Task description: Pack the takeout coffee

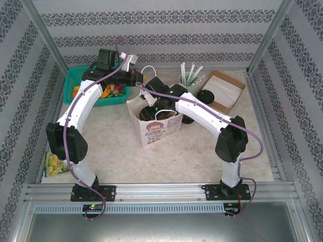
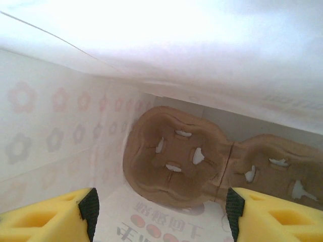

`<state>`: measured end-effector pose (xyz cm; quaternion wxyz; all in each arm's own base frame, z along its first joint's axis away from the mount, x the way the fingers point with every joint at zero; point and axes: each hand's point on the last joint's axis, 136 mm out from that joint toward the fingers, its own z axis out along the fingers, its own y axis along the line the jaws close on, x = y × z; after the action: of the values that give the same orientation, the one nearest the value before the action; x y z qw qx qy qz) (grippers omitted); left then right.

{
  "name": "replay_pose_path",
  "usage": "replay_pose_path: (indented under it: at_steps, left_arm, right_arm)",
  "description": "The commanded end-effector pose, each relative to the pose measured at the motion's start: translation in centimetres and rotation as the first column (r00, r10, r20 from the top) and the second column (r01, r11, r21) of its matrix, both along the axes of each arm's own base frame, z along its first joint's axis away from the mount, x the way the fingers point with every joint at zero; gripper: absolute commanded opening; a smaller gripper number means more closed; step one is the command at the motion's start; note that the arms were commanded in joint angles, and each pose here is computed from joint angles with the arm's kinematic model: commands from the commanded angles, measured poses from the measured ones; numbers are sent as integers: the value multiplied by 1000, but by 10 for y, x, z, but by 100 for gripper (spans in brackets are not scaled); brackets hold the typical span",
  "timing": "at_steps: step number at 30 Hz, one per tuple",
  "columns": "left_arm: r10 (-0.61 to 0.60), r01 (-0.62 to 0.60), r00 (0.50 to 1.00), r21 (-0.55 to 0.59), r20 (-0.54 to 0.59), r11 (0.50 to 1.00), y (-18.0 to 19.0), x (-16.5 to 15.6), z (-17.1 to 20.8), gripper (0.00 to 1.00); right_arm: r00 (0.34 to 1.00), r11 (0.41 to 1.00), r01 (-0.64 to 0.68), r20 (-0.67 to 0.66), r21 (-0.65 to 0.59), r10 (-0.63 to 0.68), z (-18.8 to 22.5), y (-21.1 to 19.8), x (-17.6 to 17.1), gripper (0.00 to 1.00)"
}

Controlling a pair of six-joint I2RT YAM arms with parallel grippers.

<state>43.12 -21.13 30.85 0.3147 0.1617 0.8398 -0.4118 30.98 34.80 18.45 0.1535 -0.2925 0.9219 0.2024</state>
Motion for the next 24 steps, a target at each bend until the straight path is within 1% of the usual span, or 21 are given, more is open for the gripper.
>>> replay_pose_path:
  at_steps: [1,4,6,10,11,12,19,21,24]
  left_arm:
    - [-51,51,999,-1,9,999,-5,-11,8,0]
    - [-53,53,999,3,9,999,-5,-12,8,0]
    - [-54,54,998,2,9,999,-5,-14,10,0]
    - [-53,53,998,-2,28,999,-5,-17,13,0]
    - [-54,54,998,-2,28,999,-5,-17,13,0]
    - [-54,54,998,-2,27,999,-5,-17,13,0]
    - [-76,76,997,2,34,997,-5,-20,14,0]
    - [-93,94,995,-2,46,996,-7,-23,16,0]
    - [-120,121,991,-10,67,993,-9,-27,17,0]
  right_arm:
    - [995,997,-68,78,41,65,41,-6,-6,71]
    - [993,996,-76,95,54,71,53,-11,-7,73]
    - [992,994,-83,100,64,77,59,-14,-9,81]
    - [986,991,-99,146,93,84,73,-17,-10,83]
    - [984,990,-100,159,99,83,76,-19,-9,88]
    - [982,989,-102,168,105,83,79,-19,-9,97]
    - [973,985,-94,223,141,61,98,-28,-1,98]
    - [965,984,-97,256,150,56,106,-28,2,98]
    - [939,981,-108,340,159,49,120,-29,13,98]
